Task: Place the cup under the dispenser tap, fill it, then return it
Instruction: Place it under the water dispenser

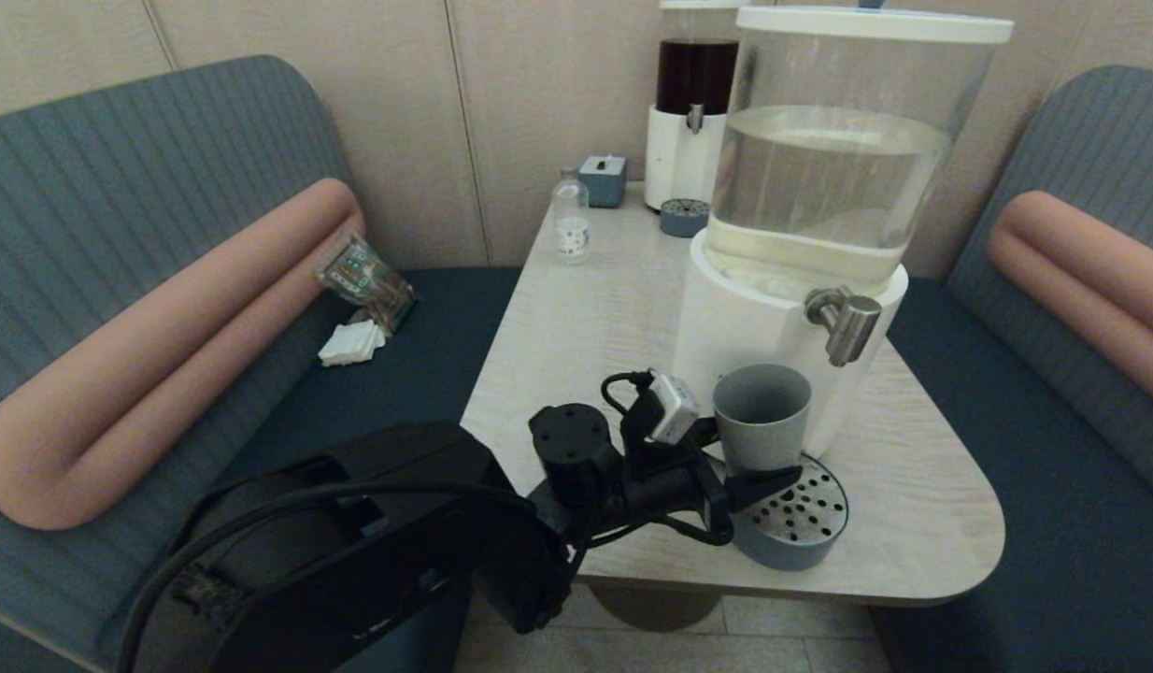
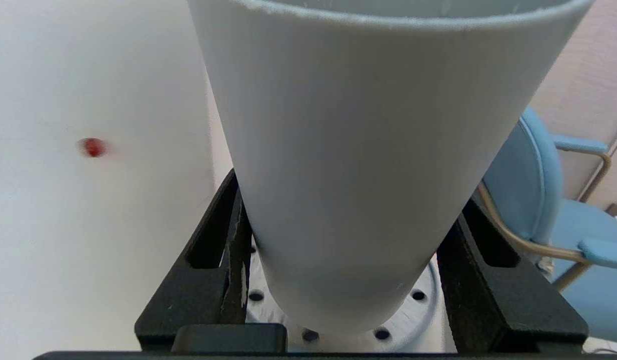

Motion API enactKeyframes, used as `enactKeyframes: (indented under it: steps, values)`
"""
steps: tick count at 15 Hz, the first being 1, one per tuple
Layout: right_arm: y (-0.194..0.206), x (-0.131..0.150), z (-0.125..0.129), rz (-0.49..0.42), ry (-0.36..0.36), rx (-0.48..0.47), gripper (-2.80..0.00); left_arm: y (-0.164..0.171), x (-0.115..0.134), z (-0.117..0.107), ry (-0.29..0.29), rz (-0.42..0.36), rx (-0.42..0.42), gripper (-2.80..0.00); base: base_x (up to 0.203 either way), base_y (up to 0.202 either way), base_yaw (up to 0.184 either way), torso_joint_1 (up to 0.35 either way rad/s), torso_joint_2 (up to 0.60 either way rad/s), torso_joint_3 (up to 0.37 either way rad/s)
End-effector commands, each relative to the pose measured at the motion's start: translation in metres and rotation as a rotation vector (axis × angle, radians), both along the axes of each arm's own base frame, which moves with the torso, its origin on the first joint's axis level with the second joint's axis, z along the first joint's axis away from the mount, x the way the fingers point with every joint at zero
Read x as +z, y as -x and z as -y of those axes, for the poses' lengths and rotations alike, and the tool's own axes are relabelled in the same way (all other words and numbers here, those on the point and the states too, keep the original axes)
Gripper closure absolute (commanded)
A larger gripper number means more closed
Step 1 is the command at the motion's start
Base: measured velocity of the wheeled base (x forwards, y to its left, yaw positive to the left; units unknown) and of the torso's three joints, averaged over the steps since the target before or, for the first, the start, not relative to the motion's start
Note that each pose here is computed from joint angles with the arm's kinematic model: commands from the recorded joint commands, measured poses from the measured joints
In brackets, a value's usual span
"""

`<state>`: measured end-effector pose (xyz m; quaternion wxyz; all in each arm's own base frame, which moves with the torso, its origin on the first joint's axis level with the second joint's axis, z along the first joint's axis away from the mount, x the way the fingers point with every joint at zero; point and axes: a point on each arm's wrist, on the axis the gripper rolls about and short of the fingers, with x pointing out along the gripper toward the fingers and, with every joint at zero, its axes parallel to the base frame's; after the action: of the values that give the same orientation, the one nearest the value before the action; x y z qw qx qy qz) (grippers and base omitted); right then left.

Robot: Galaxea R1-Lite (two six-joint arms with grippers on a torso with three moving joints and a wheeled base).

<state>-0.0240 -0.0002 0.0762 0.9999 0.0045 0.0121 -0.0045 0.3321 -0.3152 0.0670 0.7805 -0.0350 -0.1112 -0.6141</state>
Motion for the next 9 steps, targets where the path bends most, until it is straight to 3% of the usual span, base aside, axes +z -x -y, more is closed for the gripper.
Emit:
enactKeyframes:
  steps: [1,5,9]
  values:
    - [0.0,0.0,0.0,-0.001,0.0,-0.001,0.0,-0.006,-0.019,0.01,-0.002,-0.002,-0.011,0.0,0.0,0.0,0.0,0.0,0.0,0.0]
    - [0.0,0.0,0.0,0.0,0.0,0.001,0.0,-0.02,-0.035,0.027,0.034,0.026,-0.02,0.0,0.0,0.0,0.0,0.0,0.0,0.0]
    - [0.0,0.0,0.0,0.0,0.0,0.0,0.0,-0.023,-0.04,0.03,0.038,0.029,-0.019,0.0,0.0,0.0,0.0,0.0,0.0,0.0]
